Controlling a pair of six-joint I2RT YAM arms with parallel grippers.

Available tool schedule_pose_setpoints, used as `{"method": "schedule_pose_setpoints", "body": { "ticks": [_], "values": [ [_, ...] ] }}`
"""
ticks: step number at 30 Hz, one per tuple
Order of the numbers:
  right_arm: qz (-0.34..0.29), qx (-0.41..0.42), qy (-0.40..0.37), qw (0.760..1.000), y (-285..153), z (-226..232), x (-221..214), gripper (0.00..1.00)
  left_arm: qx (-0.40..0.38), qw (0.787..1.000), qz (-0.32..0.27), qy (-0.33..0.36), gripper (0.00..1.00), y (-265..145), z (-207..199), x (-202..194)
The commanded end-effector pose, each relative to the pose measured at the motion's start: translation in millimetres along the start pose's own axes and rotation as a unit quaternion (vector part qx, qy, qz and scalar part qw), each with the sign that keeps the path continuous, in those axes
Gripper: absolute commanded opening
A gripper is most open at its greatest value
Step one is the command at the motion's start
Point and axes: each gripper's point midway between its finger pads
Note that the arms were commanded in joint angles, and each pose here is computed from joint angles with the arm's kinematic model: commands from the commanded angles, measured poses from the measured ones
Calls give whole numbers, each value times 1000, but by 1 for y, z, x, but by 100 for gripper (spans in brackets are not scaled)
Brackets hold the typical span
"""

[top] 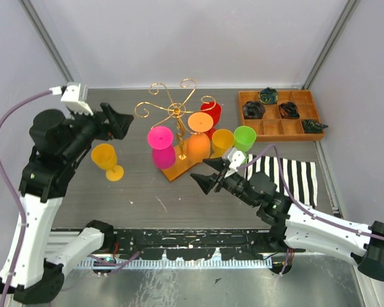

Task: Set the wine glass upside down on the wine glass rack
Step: Turn the wine glass upside down at the wine rack.

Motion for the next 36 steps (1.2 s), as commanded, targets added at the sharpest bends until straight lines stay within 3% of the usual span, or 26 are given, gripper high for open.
{"method": "schedule_pose_setpoints", "body": {
  "ticks": [1,6,15,20,22,23,26,36],
  "values": [
    [29,-44,40,998,-13,-13,-12,70,62,997,39,7,91,-23,26,-39],
    [77,-110,76,988,-23,-31,-34,70,94,993,66,2,91,-47,39,-68],
    [188,-227,147,944,-48,-52,-76,70,126,987,101,-14,91,-67,51,-103],
    [231,-275,172,918,-64,-56,-80,77,132,985,113,-17,91,-67,54,-111],
    [242,-284,178,910,-69,-55,-75,88,135,984,114,-17,91,-67,55,-113],
    [254,-282,179,908,-69,-52,-70,95,136,984,116,-17,91,-67,56,-114],
    [261,-303,174,900,-70,-53,-39,96,138,983,118,-22,91,-68,57,-119],
    [90,-313,156,933,-48,-59,146,86,135,981,133,-31,90,-77,57,-138]
  ]
}}
Point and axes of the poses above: each gripper's point midway between its finger pads, its own y axis out along the fingers, its own z axis along the line the jaws close on, x = y × z, and after that the axes turned 3 degrees about y, right-handed
